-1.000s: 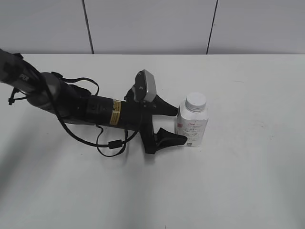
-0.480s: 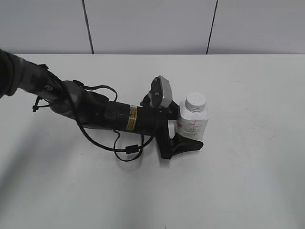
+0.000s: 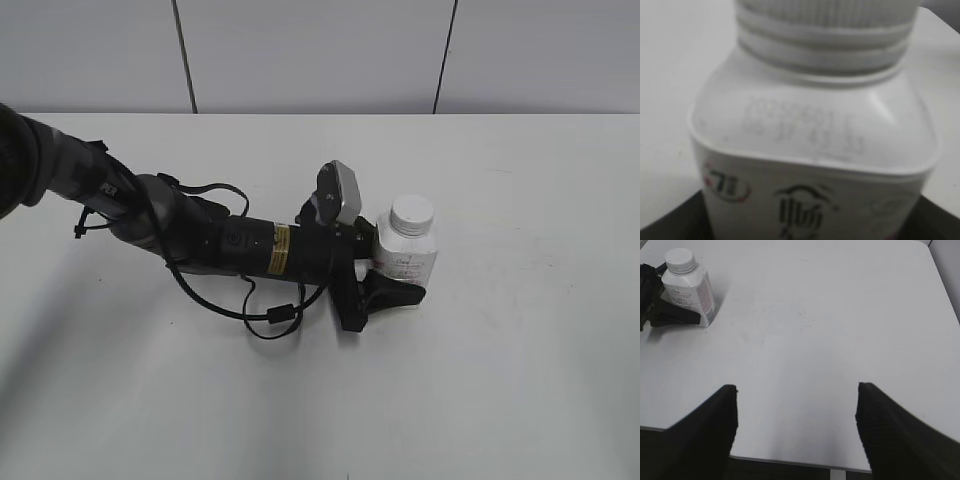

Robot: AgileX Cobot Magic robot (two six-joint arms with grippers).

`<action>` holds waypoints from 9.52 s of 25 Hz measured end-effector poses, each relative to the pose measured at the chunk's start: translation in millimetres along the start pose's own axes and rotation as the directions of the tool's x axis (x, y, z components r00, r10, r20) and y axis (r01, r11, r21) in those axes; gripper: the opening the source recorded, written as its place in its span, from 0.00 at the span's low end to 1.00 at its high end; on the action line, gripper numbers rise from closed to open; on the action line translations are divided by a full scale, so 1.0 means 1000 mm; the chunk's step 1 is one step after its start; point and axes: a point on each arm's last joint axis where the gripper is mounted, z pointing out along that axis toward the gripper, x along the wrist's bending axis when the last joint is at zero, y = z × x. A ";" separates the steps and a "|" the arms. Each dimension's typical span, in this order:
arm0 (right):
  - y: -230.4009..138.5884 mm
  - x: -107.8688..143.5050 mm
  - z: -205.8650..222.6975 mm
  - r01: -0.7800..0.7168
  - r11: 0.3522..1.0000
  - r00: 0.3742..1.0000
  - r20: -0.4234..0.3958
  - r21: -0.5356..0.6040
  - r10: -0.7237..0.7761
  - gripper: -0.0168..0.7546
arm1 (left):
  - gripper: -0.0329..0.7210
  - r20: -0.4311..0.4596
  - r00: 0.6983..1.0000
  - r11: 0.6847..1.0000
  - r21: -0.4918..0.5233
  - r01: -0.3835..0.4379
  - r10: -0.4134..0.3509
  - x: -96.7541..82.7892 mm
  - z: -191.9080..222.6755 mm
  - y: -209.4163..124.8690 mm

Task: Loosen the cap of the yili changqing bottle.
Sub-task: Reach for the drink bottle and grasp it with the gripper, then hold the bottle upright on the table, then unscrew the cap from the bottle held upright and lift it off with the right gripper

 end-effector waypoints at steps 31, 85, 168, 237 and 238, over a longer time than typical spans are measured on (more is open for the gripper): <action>0.000 0.000 0.000 0.000 1.000 1.000 0.000 0.000 0.000 0.78 | 0.54 -0.076 0.996 0.999 0.006 0.051 -0.050 0.024 -0.104 -0.019; 0.060 -0.002 0.063 -0.293 0.914 0.909 -0.216 0.279 0.357 0.78 | 0.53 -0.019 0.999 0.999 -0.035 0.026 -0.027 0.019 -0.102 -0.036; 0.164 0.205 0.384 -0.115 0.618 0.905 -0.175 0.777 0.388 0.75 | 0.53 -0.014 1.000 0.999 -0.039 0.025 -0.026 0.019 -0.102 -0.036; 0.160 0.207 0.386 0.409 0.707 0.820 -0.572 0.577 -0.008 0.53 | 0.53 -0.018 1.000 0.999 -0.038 0.022 -0.023 0.019 -0.102 -0.036; 0.160 0.207 0.386 0.462 0.702 0.792 -0.608 0.542 -0.052 0.53 | 0.53 -0.018 1.000 0.999 -0.038 0.022 -0.023 0.019 -0.102 -0.036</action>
